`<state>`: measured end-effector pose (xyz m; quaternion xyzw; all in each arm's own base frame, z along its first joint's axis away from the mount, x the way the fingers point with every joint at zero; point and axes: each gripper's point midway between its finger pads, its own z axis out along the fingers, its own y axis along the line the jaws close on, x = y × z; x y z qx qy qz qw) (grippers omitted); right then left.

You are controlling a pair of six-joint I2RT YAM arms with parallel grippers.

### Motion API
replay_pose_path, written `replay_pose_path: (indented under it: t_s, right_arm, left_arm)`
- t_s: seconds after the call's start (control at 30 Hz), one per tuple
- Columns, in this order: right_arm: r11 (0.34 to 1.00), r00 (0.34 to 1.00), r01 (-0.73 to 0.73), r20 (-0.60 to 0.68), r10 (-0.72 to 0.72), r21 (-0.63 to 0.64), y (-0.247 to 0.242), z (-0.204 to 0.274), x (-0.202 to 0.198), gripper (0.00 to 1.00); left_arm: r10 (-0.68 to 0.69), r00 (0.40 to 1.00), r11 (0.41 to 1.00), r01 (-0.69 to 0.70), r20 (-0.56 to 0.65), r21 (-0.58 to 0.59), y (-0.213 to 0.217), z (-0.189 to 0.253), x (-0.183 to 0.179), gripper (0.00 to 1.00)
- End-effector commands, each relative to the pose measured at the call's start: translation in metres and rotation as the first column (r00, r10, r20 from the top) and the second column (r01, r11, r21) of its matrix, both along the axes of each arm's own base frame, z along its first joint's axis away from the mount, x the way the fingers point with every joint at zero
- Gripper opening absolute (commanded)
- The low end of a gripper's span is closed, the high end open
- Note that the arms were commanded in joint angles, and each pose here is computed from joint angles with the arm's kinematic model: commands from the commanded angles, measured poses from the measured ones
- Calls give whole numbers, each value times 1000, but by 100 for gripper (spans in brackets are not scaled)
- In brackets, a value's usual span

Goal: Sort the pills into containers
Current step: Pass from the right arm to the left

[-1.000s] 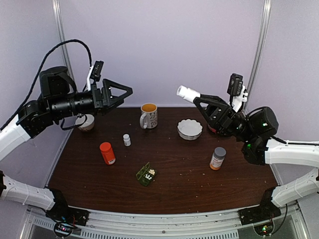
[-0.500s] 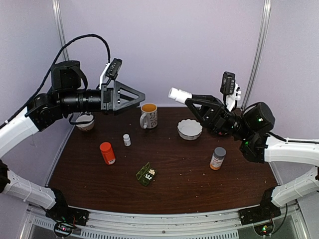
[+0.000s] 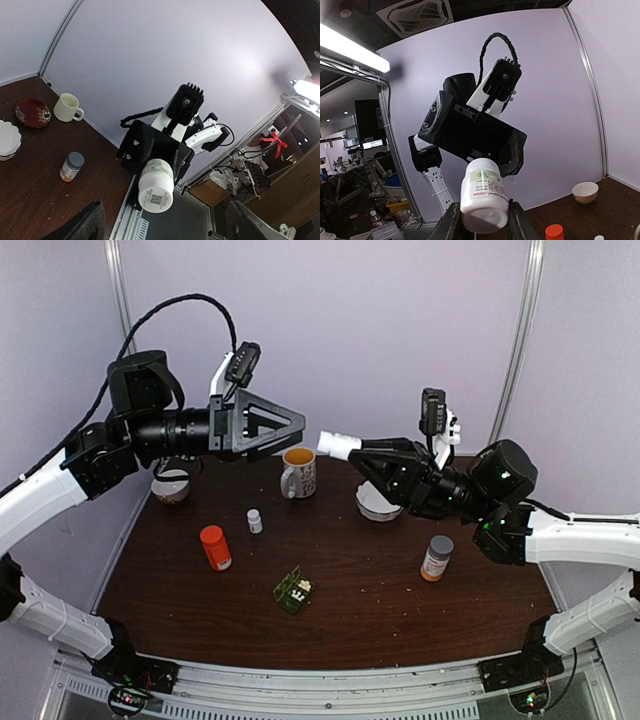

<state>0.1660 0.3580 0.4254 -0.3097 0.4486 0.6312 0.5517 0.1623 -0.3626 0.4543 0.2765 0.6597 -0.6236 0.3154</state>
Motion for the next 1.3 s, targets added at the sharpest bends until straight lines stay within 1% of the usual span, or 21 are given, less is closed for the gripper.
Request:
replay_pose_path:
  t_s: [0.0, 0.13, 0.2, 0.27, 0.33, 0.47, 0.57, 0.6, 0.73, 0.97, 1.07, 1.1, 1.17, 1.2, 1.27]
  right_arm:
    - [1000, 999, 11, 31, -10, -2, 7, 12, 0, 14]
    - [1000, 999, 18, 34, -17, -9, 11, 14, 1, 14]
    - [1000, 999, 19, 32, -18, -17, 13, 12, 2, 14]
    - [1000, 999, 18, 31, -17, -20, 15, 11, 3, 14]
    - [999, 999, 23, 26, -23, -23, 16, 10, 4, 14]
    - [999, 999, 31, 20, -30, -39, 18, 7, 7, 14]
    - [999, 999, 30, 20, -29, -39, 19, 8, 6, 14]
    - [999, 999, 30, 21, -29, -39, 19, 8, 6, 14]
    - [998, 999, 38, 16, -38, -44, 19, 6, 8, 14]
    - [998, 999, 36, 16, -35, -50, 21, 5, 8, 13]
    - [998, 999, 36, 14, -35, -53, 22, 5, 9, 13]
    - [998, 999, 36, 14, -35, -54, 23, 5, 9, 13]
    - [998, 999, 37, 13, -36, -58, 23, 4, 10, 13]
    - [998, 999, 37, 12, -37, -60, 23, 4, 10, 13]
    - [997, 999, 38, 12, -37, -63, 24, 3, 10, 13]
  left_arm:
    - [-13, 1000, 1000, 14, 15, -20, -3, 11, -3, 86]
    - [-11, 1000, 1000, 11, 5, 5, -4, 6, -2, 84]
    - [-15, 1000, 1000, 15, 9, 5, -5, 6, -3, 76]
    - [-15, 1000, 1000, 15, 12, 7, -4, 6, -4, 72]
    - [-15, 1000, 1000, 14, 12, 10, -4, 5, -3, 70]
    - [-18, 1000, 1000, 18, 4, 19, -5, 2, -4, 70]
    - [-24, 1000, 999, 24, 0, 27, -6, -1, -4, 75]
    - [-25, 1000, 999, 25, 0, 28, -6, -2, -4, 75]
    - [-30, 1000, 999, 30, 3, 31, -7, -2, -5, 72]
    - [-34, 999, 998, 34, 2, 45, -7, -5, -5, 71]
    - [-37, 999, 998, 37, 4, 45, -7, -5, -6, 66]
    - [-41, 999, 998, 41, 5, 45, -7, -5, -7, 63]
    - [-49, 999, 998, 48, 11, 44, -7, -4, -8, 53]
    - [-48, 999, 998, 48, 12, 44, -7, -4, -8, 51]
    - [-46, 999, 998, 45, 11, 49, -7, -5, -8, 50]
